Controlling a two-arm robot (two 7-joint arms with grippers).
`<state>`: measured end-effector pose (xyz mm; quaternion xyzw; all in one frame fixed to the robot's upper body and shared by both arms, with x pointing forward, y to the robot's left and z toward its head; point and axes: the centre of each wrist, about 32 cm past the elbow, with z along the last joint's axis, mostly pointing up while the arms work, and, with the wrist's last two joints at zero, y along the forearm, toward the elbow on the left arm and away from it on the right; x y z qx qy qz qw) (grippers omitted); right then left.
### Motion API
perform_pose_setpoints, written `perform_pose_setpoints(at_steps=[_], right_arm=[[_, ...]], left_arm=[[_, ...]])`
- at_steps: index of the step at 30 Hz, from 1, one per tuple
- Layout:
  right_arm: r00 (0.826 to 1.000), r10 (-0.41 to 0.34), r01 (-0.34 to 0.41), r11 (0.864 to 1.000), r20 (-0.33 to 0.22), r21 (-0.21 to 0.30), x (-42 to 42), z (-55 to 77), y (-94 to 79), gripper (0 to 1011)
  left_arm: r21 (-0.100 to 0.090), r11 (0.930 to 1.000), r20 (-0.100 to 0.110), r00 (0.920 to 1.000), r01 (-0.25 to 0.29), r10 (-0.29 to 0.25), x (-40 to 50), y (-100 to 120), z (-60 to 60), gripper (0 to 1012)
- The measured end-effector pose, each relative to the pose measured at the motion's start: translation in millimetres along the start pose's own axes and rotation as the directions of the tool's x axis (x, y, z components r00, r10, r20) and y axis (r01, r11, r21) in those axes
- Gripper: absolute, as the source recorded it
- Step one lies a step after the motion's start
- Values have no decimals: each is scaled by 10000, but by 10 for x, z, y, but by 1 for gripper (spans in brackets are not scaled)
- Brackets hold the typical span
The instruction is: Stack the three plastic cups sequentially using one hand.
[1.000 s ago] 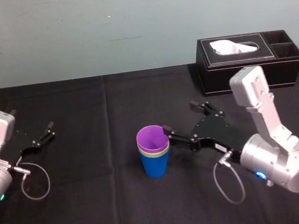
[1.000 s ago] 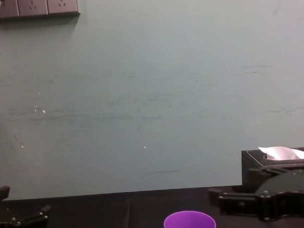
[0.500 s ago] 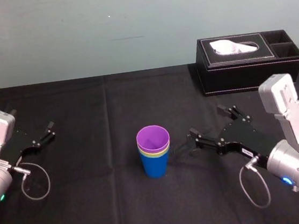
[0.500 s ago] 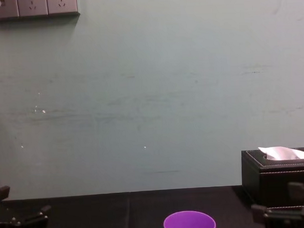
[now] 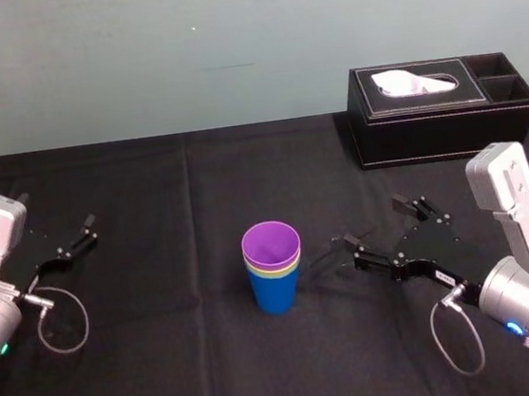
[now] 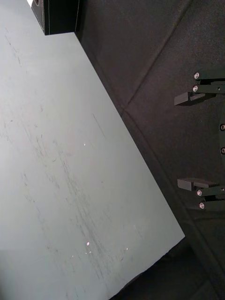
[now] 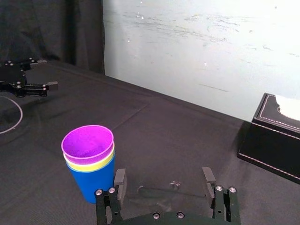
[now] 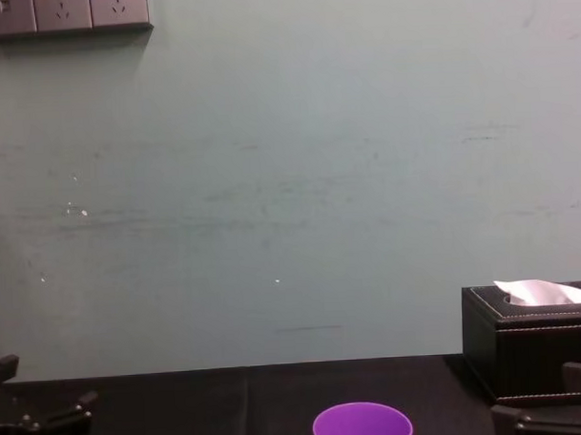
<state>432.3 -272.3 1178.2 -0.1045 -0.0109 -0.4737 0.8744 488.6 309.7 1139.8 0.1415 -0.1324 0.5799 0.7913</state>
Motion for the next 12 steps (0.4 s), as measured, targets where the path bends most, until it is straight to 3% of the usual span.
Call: perform_pose_setpoints(at_steps=[12], right_arm=[[10000, 16, -16, 10000, 16, 10, -3, 13, 6, 1000]], left_arm=[[0, 10000, 0, 10000, 0, 0, 0, 0, 0, 1010]])
